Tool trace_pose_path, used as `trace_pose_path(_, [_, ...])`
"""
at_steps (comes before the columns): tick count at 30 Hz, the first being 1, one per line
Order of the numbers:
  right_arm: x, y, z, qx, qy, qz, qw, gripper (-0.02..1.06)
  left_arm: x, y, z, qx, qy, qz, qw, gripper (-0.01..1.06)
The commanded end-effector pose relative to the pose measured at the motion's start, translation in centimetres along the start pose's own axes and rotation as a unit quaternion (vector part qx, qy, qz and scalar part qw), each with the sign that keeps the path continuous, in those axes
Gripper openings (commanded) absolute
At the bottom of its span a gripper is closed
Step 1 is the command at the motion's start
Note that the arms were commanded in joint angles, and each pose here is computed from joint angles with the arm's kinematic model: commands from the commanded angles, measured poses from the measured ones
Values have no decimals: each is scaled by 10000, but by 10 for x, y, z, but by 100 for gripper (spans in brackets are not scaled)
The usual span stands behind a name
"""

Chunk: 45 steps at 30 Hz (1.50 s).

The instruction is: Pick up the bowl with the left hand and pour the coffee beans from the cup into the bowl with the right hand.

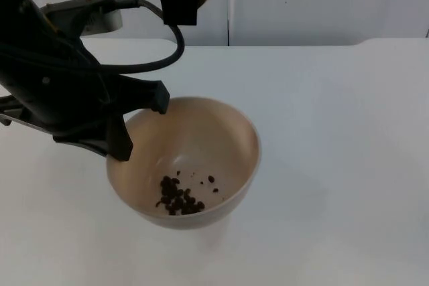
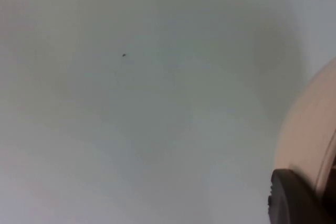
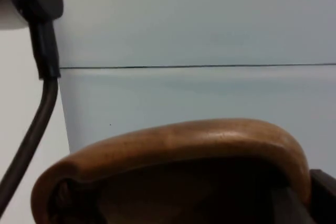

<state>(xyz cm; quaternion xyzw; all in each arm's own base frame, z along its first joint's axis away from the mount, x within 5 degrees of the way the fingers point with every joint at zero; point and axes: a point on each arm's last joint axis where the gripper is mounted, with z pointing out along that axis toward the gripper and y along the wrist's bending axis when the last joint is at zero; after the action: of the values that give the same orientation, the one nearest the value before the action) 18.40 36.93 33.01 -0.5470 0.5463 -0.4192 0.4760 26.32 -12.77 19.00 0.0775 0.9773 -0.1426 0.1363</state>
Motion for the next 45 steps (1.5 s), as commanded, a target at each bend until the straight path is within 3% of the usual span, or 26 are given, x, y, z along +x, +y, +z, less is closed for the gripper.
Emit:
trace_pose_path(1, [3,-1,4,-21,64,94,9999,0,-2,-3,-1,58,-62,-15,10000,0])
trace_pose_path(11, [30,-19,15,-583,458,1044,9918,0,-2,-3,-1,61,-85,-25,9999,0])
trace_pose_path(15, [47,-23,21,-1173,761,1656,9762,0,-2,-4,-1,77,-91,-48,9999,0])
trace_pose_path(16, [47,-23,21,-1173,761,1656,9762,0,-2,-4,-1,77,-91,-48,9999,0])
trace_pose_path(20, [57,-14,32,-1765,1108,2035,9567,0,-2,-4,-1,83,-91,-55,9999,0])
trace_pose_path(21, [57,-14,32,-1765,1108,2035,9567,0,-2,-4,-1,83,-91,-55,9999,0])
trace_pose_path(26, [66,-2,47,-2841,1296,2918,9040,0,-2,-4,-1,84,-82,-57,9999,0])
trace_pose_path(27, [66,-2,47,-2841,1296,2918,9040,0,-2,-4,-1,84,-82,-57,9999,0])
trace_pose_path(29, [71,-1,54,-3088,1391,3145,8868,0,-2,-4,-1,84,-72,-56,9999,0])
trace_pose_path(31, [76,1,58,-3334,1421,3203,8753,0,-2,-4,-1,84,-60,-56,9999,0])
trace_pose_path(32, [76,1,58,-3334,1421,3203,8753,0,-2,-4,-1,84,-60,-56,9999,0])
trace_pose_path(36, [85,4,68,-3916,1488,3465,8393,0,-2,-4,-1,84,-52,-56,9999,0])
trace_pose_path(37, [85,4,68,-3916,1488,3465,8393,0,-2,-4,-1,84,-52,-56,9999,0])
trace_pose_path(41, [92,5,77,-4399,1405,3718,8053,0,-1,-4,-1,84,-43,-56,9999,0])
trace_pose_path(45, [97,4,83,-4468,1405,3816,7969,0,-1,-4,-1,84,-43,-56,9999,0])
